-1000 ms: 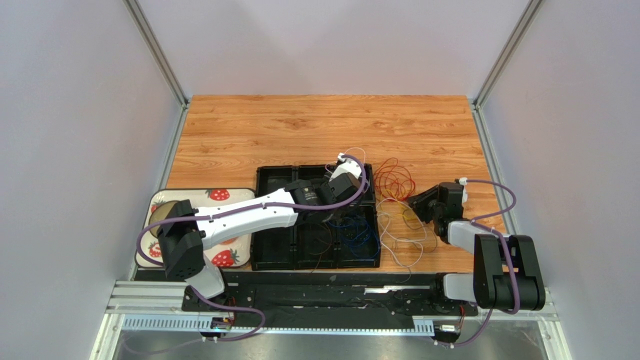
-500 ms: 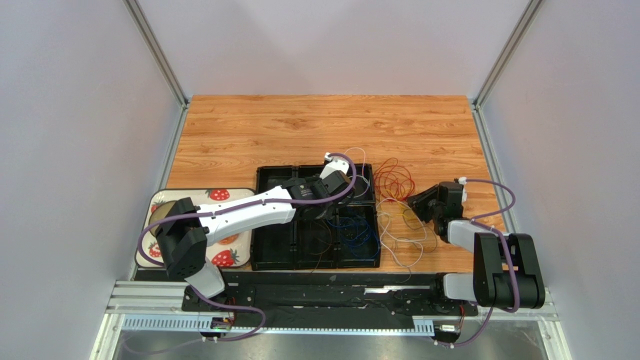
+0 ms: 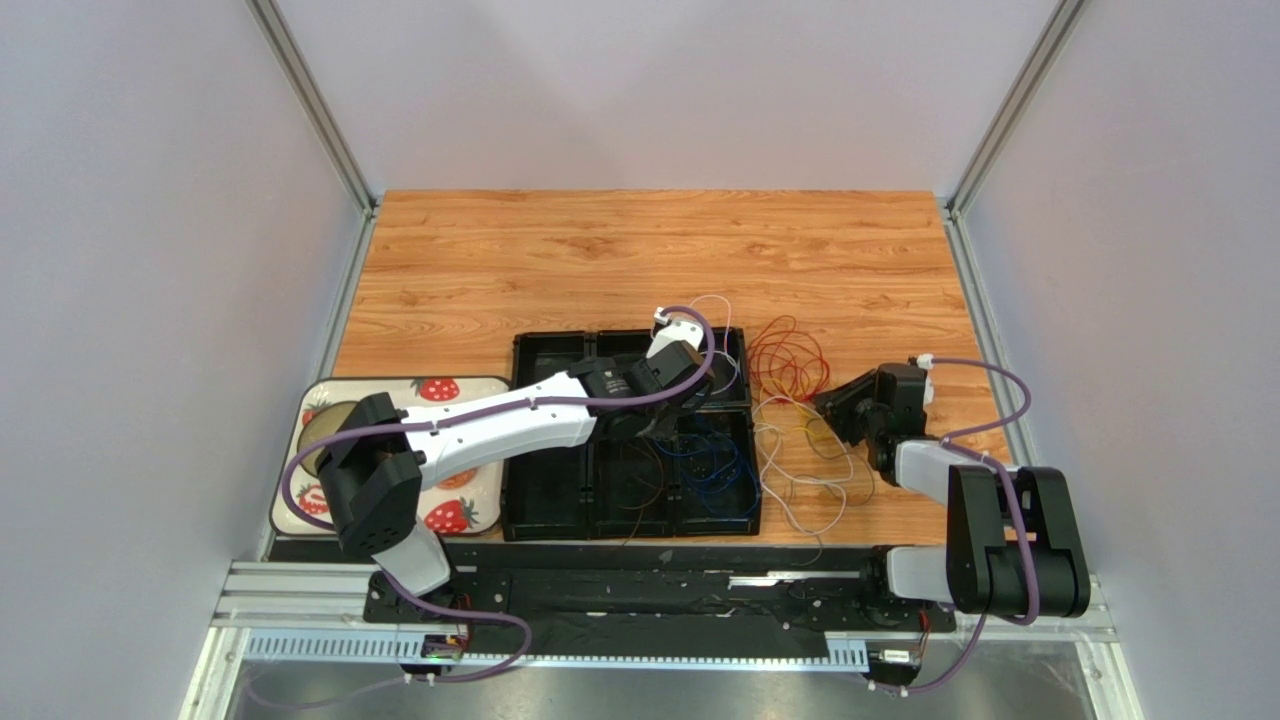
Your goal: Untangle the cables
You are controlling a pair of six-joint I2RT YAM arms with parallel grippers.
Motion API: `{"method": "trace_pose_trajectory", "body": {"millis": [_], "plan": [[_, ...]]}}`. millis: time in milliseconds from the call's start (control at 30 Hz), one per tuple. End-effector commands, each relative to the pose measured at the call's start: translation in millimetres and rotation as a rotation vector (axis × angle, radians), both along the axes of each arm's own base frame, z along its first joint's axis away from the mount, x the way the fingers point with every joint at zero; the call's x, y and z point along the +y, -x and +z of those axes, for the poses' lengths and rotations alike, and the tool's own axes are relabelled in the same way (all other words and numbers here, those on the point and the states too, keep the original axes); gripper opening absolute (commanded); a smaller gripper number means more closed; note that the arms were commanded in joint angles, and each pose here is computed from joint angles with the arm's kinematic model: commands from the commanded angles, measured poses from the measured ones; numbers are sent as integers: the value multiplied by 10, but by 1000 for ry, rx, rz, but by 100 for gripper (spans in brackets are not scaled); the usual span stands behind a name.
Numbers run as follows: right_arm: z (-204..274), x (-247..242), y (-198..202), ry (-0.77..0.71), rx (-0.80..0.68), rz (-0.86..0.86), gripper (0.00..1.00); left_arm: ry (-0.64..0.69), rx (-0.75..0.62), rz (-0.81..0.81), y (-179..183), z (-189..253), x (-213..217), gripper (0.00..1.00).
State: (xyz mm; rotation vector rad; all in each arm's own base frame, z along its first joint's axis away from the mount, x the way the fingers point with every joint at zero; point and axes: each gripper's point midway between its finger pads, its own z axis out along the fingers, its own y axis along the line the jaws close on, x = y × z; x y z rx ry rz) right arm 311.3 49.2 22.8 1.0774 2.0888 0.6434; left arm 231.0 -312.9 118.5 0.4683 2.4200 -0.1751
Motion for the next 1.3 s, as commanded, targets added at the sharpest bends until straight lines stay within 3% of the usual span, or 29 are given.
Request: {"method": "trace_pose_trajectory", "body": {"millis": [0, 133, 333, 633, 1000, 1100, 1133, 1267], "plan": [[-140, -11, 98, 19, 63, 15, 30, 31, 12, 11, 20, -2, -45, 33], [-128, -11, 88, 19, 58, 15, 30, 33, 6, 14, 10, 24, -33, 26], [-131, -13, 90, 18, 60, 15, 29, 77, 17, -10, 39, 87, -149, 5], [-133, -11, 94, 19, 60, 15, 29, 145, 53, -100, 183, 54, -625, 0], [-127, -9, 89, 18, 58, 16, 29, 135, 93, -141, 252, -163, -874, 0], [-127, -6, 90, 19, 58, 18, 29, 120, 88, -139, 240, -149, -866, 6], [-123, -11, 88, 20, 55, 18, 29, 113, 83, -140, 245, -138, -854, 14], [-104, -9, 92, 19, 41, 16, 30, 104, 33, -121, 207, 42, -795, 25]]}}
